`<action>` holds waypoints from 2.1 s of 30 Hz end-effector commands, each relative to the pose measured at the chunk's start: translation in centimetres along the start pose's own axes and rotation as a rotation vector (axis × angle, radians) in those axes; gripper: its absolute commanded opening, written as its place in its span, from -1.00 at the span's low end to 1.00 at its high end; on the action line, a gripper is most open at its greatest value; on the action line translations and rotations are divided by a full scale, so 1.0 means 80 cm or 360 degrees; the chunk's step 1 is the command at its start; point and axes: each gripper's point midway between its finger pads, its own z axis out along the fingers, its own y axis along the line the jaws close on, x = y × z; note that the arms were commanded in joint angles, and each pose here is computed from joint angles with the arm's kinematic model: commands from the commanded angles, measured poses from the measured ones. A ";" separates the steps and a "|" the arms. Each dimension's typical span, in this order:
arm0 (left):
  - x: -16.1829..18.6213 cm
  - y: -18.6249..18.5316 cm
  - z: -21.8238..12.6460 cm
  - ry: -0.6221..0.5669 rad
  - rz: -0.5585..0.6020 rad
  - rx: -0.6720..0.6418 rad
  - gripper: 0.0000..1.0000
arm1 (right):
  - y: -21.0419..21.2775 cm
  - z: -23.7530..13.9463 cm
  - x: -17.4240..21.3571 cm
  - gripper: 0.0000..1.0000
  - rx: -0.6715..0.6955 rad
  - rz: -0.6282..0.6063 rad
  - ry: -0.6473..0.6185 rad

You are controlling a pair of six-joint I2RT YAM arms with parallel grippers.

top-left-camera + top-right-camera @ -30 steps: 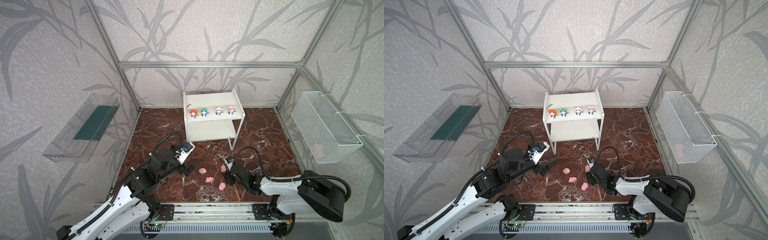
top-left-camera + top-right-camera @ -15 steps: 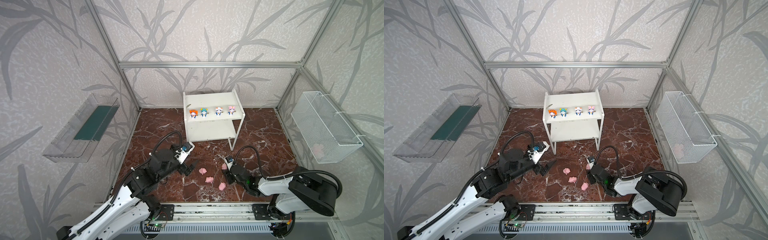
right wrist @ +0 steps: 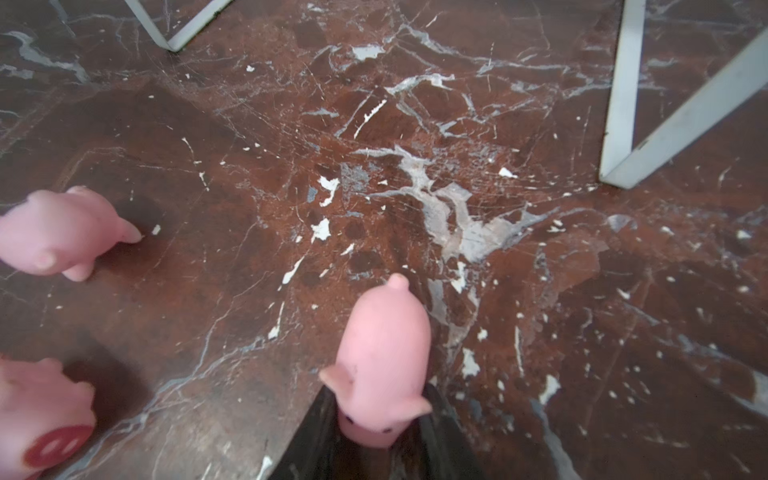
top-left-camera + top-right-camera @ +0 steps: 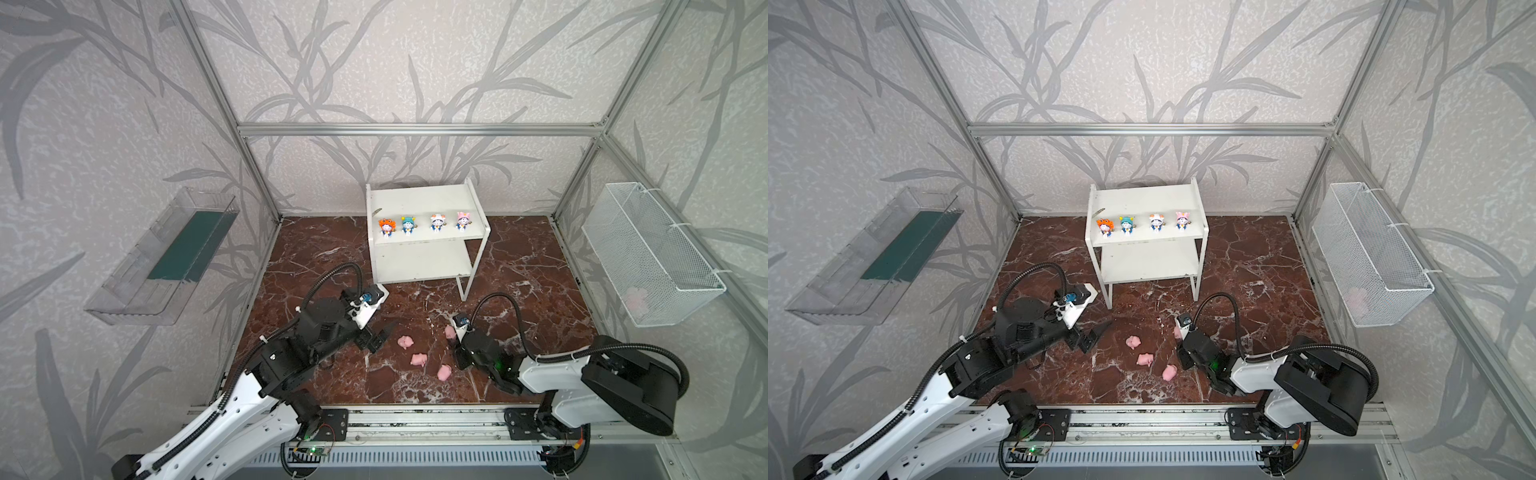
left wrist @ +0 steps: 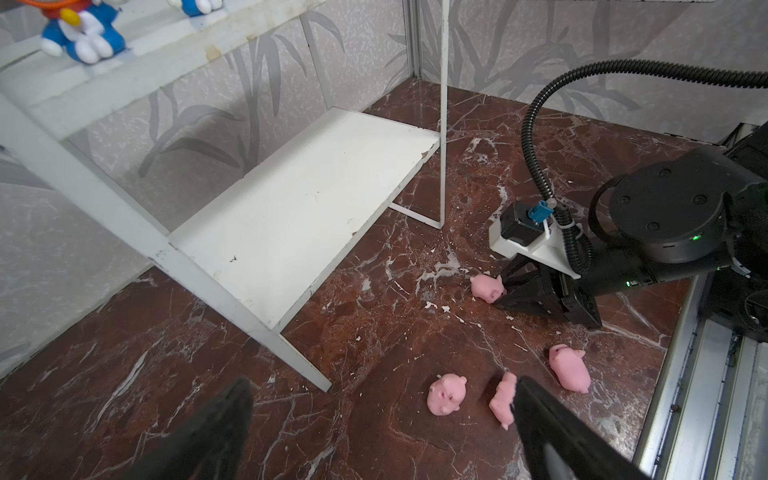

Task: Place and organize the plastic toys onto the shelf

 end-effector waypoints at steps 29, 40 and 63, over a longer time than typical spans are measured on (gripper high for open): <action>0.008 0.024 -0.020 -0.0007 0.0013 -0.0176 0.98 | 0.112 -0.012 -0.273 -0.37 -0.0309 -0.0157 -0.0552; 0.019 0.052 -0.026 0.0049 -0.0024 -0.0390 0.98 | 0.133 0.023 -0.315 -0.37 -0.0303 -0.0130 -0.0675; 0.018 0.043 -0.022 0.0011 -0.0045 -0.0330 0.98 | 0.128 0.064 -0.325 -0.30 -0.0067 -0.0093 -0.0640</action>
